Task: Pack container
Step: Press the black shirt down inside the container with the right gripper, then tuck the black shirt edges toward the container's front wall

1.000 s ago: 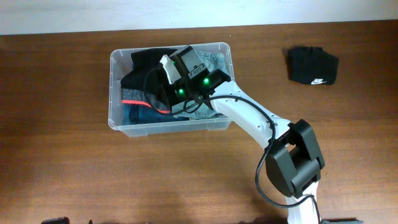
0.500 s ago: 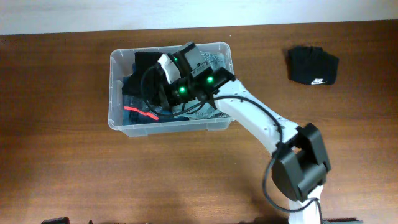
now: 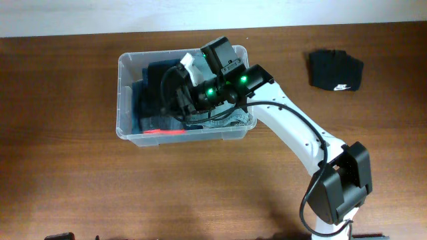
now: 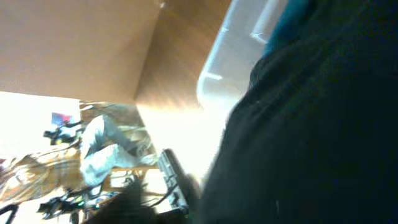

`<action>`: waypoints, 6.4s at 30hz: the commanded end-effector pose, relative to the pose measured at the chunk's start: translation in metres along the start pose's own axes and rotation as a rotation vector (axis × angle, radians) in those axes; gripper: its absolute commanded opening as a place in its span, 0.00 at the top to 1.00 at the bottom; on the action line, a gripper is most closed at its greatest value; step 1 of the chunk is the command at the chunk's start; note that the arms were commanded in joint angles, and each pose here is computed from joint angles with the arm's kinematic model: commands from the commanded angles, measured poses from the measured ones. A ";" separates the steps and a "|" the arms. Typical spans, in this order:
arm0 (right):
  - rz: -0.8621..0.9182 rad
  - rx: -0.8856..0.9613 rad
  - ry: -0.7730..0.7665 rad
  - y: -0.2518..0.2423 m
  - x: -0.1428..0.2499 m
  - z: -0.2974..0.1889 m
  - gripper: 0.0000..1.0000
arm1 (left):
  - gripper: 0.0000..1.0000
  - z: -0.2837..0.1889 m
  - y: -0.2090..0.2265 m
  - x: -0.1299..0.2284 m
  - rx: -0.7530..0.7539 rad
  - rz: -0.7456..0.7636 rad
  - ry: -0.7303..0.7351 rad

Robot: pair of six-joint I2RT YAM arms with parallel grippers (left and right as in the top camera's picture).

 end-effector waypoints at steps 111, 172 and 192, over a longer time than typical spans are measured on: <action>-0.355 0.648 -0.303 -0.059 -0.081 0.086 0.95 | 0.00 0.000 0.001 0.001 -0.013 0.004 0.002; -0.302 0.637 -0.255 0.058 -0.031 -0.072 0.91 | 0.01 0.000 0.001 0.001 -0.013 0.004 0.002; -0.245 0.572 0.069 -0.043 0.016 0.050 0.96 | 0.01 0.000 0.001 0.001 -0.013 0.004 0.002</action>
Point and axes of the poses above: each gripper's point midway between its finger pads, its own z axis out along the fingers, its own y axis along the line the jaws close on, x = y × z, the point moved 8 cm from there along -z, back along the fingers, and after that the axes turned 10 degrees about z, right-handed, at the moved point
